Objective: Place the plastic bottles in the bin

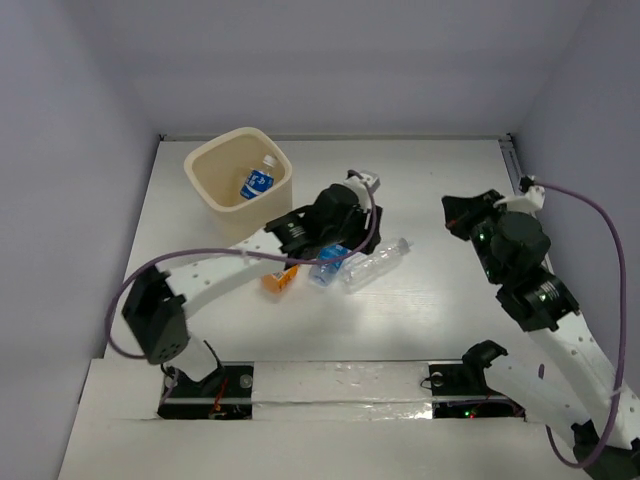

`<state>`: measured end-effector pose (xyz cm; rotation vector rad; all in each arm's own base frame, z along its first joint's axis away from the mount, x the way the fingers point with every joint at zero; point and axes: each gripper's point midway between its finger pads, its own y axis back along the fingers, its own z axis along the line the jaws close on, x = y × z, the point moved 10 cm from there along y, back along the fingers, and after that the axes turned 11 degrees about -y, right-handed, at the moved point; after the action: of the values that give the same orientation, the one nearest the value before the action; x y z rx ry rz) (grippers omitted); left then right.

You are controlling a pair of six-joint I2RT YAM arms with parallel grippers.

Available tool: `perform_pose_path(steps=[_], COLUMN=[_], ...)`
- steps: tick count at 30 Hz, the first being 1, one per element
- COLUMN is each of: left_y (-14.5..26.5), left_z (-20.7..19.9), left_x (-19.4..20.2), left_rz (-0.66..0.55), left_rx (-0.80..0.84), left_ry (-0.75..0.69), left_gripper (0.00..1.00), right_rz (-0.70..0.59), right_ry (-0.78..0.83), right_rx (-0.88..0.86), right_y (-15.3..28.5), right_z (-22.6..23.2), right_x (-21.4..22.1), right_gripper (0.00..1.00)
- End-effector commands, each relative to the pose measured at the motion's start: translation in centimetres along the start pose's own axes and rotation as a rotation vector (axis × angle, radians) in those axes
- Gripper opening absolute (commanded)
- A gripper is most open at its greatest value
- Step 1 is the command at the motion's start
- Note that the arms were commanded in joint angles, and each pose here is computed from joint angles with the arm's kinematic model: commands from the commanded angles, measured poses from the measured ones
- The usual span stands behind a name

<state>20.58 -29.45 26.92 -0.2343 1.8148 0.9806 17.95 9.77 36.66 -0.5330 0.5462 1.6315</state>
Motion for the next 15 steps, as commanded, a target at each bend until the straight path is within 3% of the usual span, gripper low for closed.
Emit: perform_pose_path(steps=[1, 2, 6, 9, 15], left_y=[-2.0, -2.9, -8.4, -11.6, -16.4], left_z=[-0.8, -1.3, -1.8, -1.8, -1.9], left_x=[-3.0, -2.7, -1.0, 0.2, 3.1], left_rz=[-0.046, -0.013, 0.102, 0.169, 0.294], left_rx=[-0.005, 0.002, 0.01, 0.013, 0.003], left_ry=[-0.099, -0.116, -0.155, -0.176, -0.214], left_gripper=[0.63, 0.66, 0.77, 0.82, 0.84], right_rz=[0.069, 0.068, 0.075, 0.081, 0.051], right_ry=[-0.072, -0.078, -0.083, -0.081, -0.071], right_rx=[0.136, 0.15, 0.192, 0.201, 0.18], right_y=[2.9, 3.6, 6.3, 7.8, 10.5], right_z=[-4.1, -4.6, -6.4, -6.8, -6.9], right_x=[1.5, 1.5, 1.5, 1.1, -0.5], right_gripper=[0.03, 0.06, 0.41, 0.63, 0.81])
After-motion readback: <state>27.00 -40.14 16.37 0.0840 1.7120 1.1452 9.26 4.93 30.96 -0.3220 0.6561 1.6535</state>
